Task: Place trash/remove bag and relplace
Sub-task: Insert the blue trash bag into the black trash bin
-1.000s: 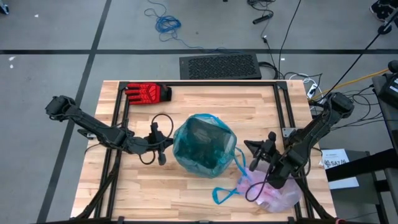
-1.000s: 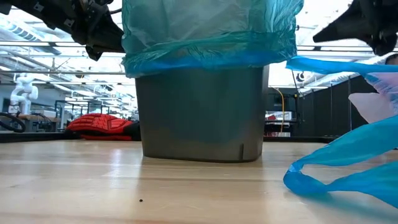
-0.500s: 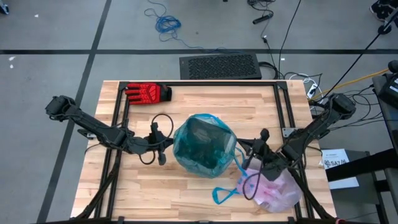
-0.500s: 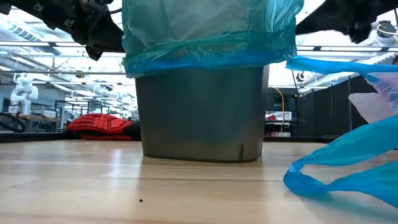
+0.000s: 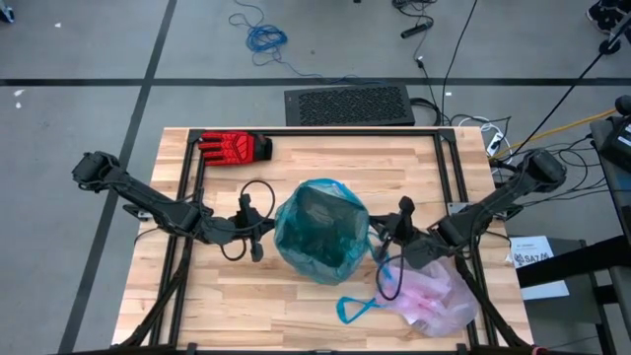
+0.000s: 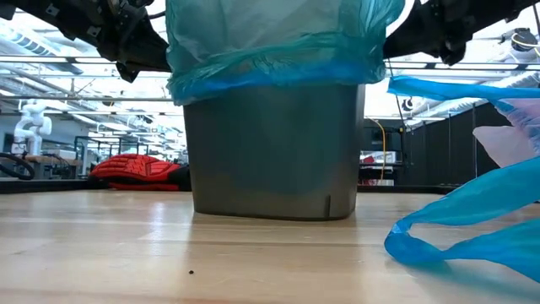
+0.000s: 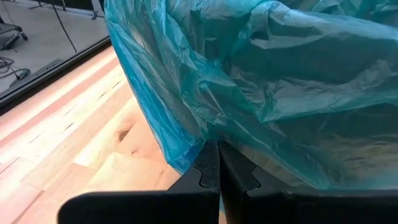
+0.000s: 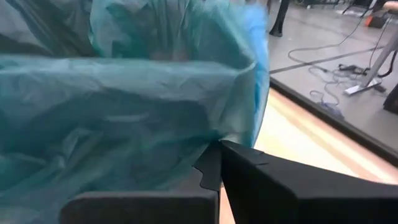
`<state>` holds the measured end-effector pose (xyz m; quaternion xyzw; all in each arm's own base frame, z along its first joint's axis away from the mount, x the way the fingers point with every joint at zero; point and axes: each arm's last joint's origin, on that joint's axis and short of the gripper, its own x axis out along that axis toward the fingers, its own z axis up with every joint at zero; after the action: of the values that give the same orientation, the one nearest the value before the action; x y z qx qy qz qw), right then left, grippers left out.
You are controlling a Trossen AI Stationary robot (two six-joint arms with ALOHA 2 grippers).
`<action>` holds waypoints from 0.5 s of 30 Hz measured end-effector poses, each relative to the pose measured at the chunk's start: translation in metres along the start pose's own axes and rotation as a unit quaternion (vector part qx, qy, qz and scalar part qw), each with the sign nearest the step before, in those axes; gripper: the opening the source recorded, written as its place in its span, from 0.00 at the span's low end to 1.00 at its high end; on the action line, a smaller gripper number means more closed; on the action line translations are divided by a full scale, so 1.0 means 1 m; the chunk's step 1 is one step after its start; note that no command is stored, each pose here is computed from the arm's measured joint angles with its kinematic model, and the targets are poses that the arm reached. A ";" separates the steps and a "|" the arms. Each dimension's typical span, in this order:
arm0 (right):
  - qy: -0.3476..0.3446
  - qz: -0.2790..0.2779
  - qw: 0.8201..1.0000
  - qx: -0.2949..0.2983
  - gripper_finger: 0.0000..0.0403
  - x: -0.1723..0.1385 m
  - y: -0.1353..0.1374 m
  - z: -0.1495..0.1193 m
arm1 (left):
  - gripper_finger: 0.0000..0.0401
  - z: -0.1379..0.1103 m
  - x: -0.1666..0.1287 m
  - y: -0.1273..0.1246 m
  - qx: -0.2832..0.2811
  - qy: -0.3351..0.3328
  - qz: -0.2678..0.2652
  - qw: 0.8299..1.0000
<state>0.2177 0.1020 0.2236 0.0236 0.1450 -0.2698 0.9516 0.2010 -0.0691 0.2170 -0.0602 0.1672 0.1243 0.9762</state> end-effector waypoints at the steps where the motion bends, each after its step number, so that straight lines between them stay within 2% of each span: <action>1: 0.004 0.001 1.000 0.001 0.00 0.002 0.000 -0.001 | 0.00 0.000 0.000 0.000 0.000 0.000 0.000 1.000; 15: 0.063 0.010 0.998 0.012 0.00 0.030 0.021 -0.039 | 0.00 0.000 0.000 0.000 0.003 0.003 0.001 1.000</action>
<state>0.2426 0.1094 0.1774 0.0534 0.2010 -0.2604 0.9428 0.2008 -0.0690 0.2166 -0.0575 0.1704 0.1246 0.9758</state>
